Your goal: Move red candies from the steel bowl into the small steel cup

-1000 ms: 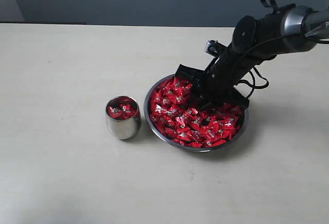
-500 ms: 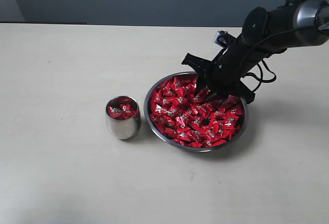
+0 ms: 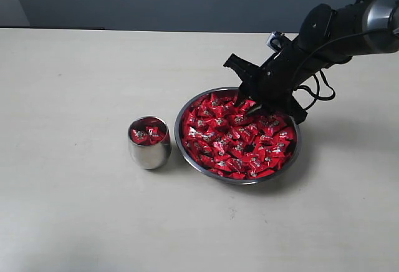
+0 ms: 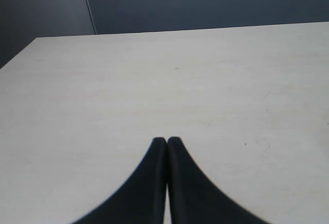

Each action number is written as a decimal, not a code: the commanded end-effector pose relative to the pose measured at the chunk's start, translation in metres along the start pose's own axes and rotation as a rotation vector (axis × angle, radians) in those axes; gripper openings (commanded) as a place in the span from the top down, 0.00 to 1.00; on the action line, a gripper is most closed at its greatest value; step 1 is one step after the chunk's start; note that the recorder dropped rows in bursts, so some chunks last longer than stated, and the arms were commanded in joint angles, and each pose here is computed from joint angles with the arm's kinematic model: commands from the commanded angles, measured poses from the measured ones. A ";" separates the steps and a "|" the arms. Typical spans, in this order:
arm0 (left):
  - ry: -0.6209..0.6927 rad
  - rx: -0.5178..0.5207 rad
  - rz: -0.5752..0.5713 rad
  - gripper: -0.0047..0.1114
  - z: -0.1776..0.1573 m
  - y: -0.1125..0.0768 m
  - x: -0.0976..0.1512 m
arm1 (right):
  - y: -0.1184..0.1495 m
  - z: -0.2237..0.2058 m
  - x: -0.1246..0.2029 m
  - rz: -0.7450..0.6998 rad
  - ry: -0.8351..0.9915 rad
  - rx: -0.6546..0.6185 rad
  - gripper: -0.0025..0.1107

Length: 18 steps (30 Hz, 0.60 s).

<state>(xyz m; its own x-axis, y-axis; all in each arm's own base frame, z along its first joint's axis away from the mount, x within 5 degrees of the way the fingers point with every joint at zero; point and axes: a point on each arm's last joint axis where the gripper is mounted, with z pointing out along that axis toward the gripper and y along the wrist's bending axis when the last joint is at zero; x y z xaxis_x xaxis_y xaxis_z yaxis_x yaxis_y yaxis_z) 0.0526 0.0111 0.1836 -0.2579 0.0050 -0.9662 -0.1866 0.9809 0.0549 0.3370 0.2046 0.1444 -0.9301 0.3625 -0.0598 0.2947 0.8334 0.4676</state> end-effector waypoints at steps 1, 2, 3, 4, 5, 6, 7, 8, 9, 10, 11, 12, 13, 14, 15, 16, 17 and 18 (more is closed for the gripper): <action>-0.008 0.005 0.002 0.96 0.000 0.000 0.001 | 0.000 -0.001 -0.003 0.008 -0.010 -0.006 0.70; -0.008 0.005 0.002 0.96 0.000 0.000 0.001 | -0.001 0.001 -0.002 0.010 -0.001 0.000 0.70; -0.008 0.005 0.002 0.96 0.000 0.000 0.001 | -0.002 0.003 -0.001 0.011 0.011 0.008 0.70; -0.008 0.005 0.002 0.96 0.000 0.000 0.001 | -0.003 0.004 -0.001 0.012 0.021 0.014 0.70; -0.008 0.005 0.002 0.96 0.000 0.000 0.001 | -0.006 0.008 0.001 0.013 0.037 0.028 0.70; -0.008 0.005 0.002 0.96 0.000 0.000 0.001 | -0.007 0.010 0.002 0.017 0.053 0.036 0.70; -0.008 0.005 0.002 0.96 0.000 0.000 0.001 | -0.008 0.011 0.002 0.018 0.060 0.041 0.70; -0.008 0.005 0.002 0.96 0.000 0.000 0.001 | -0.009 0.014 0.002 0.021 0.063 0.045 0.70; -0.008 0.005 0.002 0.96 0.000 0.000 0.001 | -0.009 0.014 0.002 0.022 0.060 0.044 0.70; -0.008 0.005 0.002 0.96 0.000 0.000 0.001 | -0.009 0.014 0.001 0.022 0.050 0.040 0.70; -0.008 0.005 0.002 0.96 0.000 0.000 0.001 | -0.009 0.014 0.000 0.021 0.042 0.037 0.70; -0.008 0.005 0.002 0.96 0.000 0.000 0.001 | -0.008 0.014 0.000 0.021 0.038 0.035 0.70; -0.008 0.005 0.002 0.96 0.000 0.000 0.001 | -0.008 0.014 0.000 0.024 0.036 0.032 0.70; -0.008 0.005 0.002 0.96 0.000 0.000 0.001 | -0.008 0.014 -0.001 0.024 0.032 0.031 0.70; -0.008 0.005 0.002 0.96 0.000 0.000 0.001 | -0.008 0.014 -0.001 0.022 0.027 0.030 0.70; -0.008 0.005 0.002 0.96 0.000 0.000 0.001 | -0.008 0.014 -0.001 0.022 0.025 0.029 0.70; -0.008 0.005 0.002 0.96 0.000 0.000 0.001 | -0.008 0.015 -0.001 0.023 0.026 0.031 0.70; -0.008 0.005 0.002 0.96 0.000 0.000 0.001 | -0.008 0.015 -0.001 0.024 0.024 0.028 0.70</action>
<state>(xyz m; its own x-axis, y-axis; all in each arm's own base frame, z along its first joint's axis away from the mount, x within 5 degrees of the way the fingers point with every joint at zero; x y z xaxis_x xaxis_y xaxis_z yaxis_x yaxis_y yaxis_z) 0.0526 0.0111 0.1836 -0.2579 0.0050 -0.9662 -0.1866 0.9809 0.0549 0.3365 0.2052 0.1262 -0.9312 0.3642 -0.0146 0.3217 0.8400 0.4369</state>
